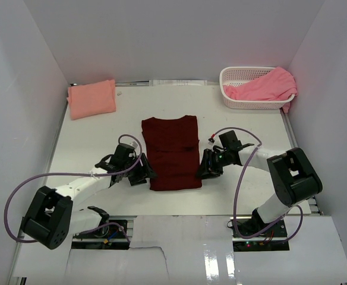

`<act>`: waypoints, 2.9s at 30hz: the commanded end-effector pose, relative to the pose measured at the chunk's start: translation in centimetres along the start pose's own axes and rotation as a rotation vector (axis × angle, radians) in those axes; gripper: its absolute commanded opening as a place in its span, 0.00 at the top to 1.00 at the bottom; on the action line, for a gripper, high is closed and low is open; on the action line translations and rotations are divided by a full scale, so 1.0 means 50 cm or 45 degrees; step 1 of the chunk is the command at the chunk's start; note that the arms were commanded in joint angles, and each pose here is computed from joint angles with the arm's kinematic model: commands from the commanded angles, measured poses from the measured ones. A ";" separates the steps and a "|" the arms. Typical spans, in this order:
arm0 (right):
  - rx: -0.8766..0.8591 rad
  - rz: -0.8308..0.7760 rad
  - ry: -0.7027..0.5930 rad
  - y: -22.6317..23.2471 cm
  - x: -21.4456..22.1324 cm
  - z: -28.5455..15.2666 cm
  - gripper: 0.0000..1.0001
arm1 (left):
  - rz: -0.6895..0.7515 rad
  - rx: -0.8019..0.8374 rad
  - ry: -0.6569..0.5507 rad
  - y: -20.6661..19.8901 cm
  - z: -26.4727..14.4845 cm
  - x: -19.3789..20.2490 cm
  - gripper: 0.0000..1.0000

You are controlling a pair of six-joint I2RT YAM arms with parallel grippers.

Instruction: Fold and stack the t-shirts

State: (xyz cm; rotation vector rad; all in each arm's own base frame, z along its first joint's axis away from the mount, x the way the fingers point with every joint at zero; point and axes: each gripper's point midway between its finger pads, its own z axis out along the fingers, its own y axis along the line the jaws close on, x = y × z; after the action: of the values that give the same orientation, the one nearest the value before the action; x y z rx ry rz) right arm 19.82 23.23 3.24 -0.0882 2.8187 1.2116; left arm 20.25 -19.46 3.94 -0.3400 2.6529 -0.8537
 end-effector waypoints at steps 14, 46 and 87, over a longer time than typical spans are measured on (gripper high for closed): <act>0.195 -0.220 -0.246 0.052 -0.115 -0.096 0.54 | 0.165 0.130 -0.183 -0.131 -0.089 -0.090 0.64; -0.284 -0.372 -0.033 0.218 -0.129 0.131 0.92 | 0.059 0.128 0.051 -0.056 0.097 0.091 1.00; -0.261 -0.552 -0.447 0.307 -0.608 0.137 0.91 | 0.011 0.037 0.214 0.010 0.106 0.158 1.00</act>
State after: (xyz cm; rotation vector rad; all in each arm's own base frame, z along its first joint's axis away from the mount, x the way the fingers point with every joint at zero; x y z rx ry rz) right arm 48.31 38.53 6.81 -0.3574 2.3174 1.2585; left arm 18.80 -27.65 2.05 -0.2258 2.5671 -1.1645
